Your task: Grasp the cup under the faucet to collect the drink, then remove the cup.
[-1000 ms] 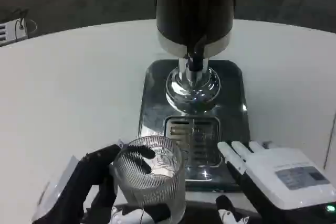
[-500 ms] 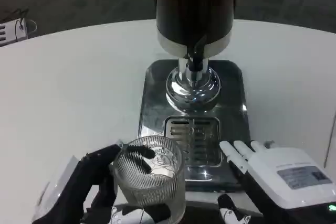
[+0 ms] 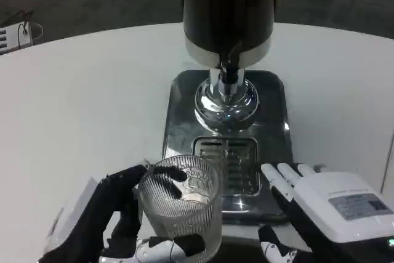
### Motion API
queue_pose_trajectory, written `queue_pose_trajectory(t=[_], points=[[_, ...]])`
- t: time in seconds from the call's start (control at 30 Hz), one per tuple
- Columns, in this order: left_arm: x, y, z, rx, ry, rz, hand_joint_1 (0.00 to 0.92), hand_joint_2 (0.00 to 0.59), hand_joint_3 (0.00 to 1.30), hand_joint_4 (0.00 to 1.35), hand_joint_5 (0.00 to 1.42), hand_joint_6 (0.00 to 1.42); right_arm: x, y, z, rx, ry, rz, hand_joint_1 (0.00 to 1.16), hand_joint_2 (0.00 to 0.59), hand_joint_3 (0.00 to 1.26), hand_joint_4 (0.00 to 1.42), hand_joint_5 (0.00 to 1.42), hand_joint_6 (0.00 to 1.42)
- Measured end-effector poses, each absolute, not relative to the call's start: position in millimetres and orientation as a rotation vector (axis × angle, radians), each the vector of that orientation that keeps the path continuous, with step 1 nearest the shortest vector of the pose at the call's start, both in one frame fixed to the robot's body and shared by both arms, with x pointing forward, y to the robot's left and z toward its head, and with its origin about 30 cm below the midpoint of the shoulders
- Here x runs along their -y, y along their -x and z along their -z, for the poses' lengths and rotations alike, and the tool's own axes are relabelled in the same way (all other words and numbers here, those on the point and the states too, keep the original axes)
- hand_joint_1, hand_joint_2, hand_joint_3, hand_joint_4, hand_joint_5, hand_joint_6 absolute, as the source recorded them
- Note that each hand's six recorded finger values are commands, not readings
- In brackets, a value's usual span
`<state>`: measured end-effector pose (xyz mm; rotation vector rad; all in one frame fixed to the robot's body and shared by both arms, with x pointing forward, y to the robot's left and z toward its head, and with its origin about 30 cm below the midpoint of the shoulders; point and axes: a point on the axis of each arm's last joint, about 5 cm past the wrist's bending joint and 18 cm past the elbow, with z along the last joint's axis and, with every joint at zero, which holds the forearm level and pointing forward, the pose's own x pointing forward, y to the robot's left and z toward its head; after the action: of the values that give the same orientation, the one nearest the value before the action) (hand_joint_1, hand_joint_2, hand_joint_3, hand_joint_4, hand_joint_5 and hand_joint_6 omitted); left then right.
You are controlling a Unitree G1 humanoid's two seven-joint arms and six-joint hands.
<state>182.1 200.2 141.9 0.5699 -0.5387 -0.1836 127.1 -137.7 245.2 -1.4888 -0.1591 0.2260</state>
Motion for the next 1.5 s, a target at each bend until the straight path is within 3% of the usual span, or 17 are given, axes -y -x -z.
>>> queue_pose_trajectory(t=[0.8, 1.5], points=[[-182.3, -264.8, -149.5, 0.567, -0.688, 0.073, 0.579, 0.0, 0.96, 1.11, 1.31, 1.42, 145.1, -119.9, -246.5, 0.167, 1.46, -0.203, 0.31, 0.586, 0.0, 0.0, 0.0, 0.0], [-157.1, -299.9, -166.9, 0.572, -0.838, 0.063, 0.579, 0.0, 0.96, 1.1, 1.3, 1.42, 157.2, -112.4, -244.8, 0.164, 1.438, -0.228, 0.32, 0.586, 0.0, 0.0, 0.0, 0.0]])
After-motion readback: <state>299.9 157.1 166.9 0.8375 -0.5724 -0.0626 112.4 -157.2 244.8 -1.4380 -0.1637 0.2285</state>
